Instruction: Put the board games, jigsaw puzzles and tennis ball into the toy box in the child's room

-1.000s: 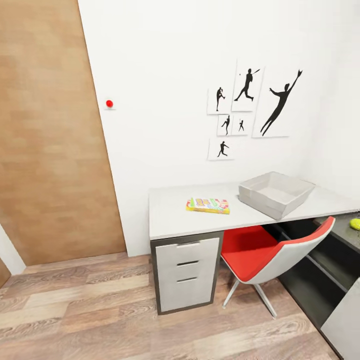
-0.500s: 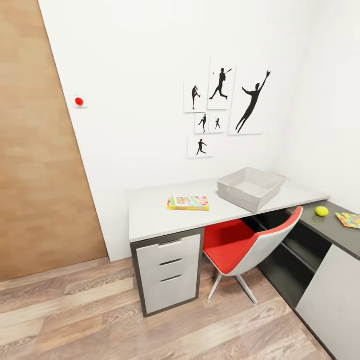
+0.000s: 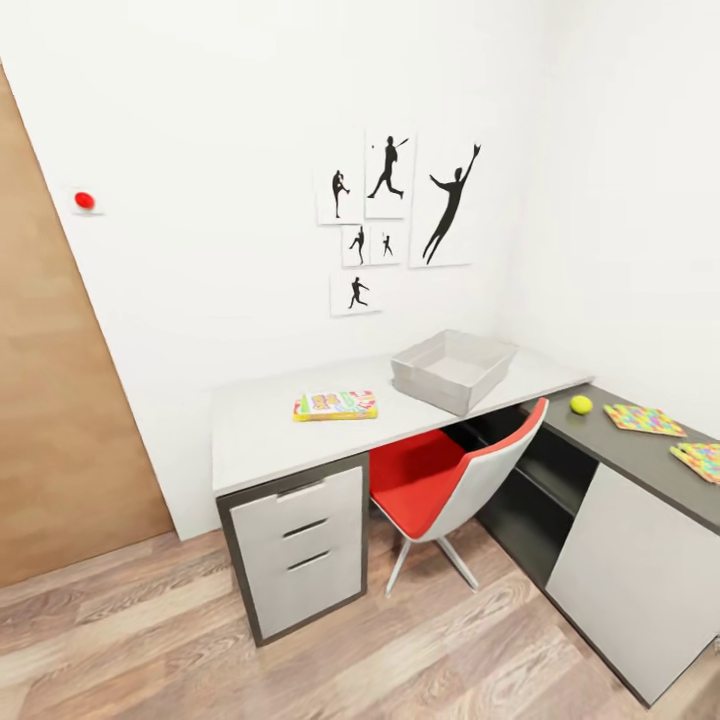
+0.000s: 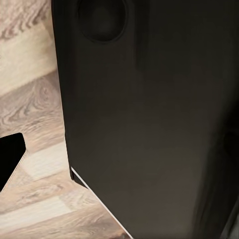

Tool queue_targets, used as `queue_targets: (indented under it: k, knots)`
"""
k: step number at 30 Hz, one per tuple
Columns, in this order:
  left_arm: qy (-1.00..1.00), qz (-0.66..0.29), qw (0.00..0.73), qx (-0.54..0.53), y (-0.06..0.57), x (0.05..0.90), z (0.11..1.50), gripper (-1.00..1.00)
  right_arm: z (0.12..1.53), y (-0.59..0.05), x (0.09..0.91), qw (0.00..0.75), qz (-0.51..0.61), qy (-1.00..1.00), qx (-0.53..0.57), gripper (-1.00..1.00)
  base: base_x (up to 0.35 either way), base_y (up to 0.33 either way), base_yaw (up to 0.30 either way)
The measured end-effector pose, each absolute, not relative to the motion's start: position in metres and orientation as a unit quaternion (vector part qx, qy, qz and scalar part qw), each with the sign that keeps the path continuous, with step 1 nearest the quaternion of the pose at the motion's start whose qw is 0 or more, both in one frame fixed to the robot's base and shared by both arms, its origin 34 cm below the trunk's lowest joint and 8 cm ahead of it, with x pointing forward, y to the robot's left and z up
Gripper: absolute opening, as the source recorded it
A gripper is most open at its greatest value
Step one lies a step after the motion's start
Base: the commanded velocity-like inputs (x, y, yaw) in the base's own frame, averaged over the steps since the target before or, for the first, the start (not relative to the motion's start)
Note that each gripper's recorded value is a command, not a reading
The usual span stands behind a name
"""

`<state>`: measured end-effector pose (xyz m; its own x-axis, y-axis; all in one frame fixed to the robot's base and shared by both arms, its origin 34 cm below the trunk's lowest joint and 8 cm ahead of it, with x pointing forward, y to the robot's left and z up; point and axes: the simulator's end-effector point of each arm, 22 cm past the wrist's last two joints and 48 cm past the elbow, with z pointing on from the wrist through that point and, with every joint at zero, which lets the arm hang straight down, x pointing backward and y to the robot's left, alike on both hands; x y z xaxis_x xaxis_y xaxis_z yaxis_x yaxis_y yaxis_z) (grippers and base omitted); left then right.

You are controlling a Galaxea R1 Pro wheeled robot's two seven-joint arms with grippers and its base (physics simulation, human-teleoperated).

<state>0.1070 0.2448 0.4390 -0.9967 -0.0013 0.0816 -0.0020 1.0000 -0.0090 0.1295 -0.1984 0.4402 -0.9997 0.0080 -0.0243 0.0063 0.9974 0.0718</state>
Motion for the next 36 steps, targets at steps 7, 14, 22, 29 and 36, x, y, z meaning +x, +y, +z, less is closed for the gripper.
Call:
queue_targets:
  k: [7,14,22,29,36]
  knots:
    - [-0.999,0.005,0.041,0.001,0.245,0.107,0.439,1.00,0.440,-0.201,0.129,0.012,0.034,0.999,0.004,1.00,0.000,0.000,-0.278]
    - [-0.999,0.004,0.041,0.001,0.245,0.107,0.439,1.00,0.440,-0.204,0.128,0.011,0.032,0.999,0.006,1.00,0.000,0.000,-0.279]
    - [-0.999,0.005,0.041,0.001,0.245,0.107,0.439,1.00,0.440,-0.205,0.137,0.033,0.031,0.999,0.007,1.00,0.000,0.000,-0.279]
    - [-0.999,0.005,0.041,0.001,0.245,0.107,0.439,1.00,0.442,-0.206,0.148,0.061,0.030,0.998,0.008,1.00,0.000,0.000,-0.279]
    - [-0.999,0.005,0.040,0.001,0.245,0.108,0.439,1.00,0.442,-0.206,0.151,0.068,0.030,0.997,0.008,1.00,0.000,0.000,-0.279]
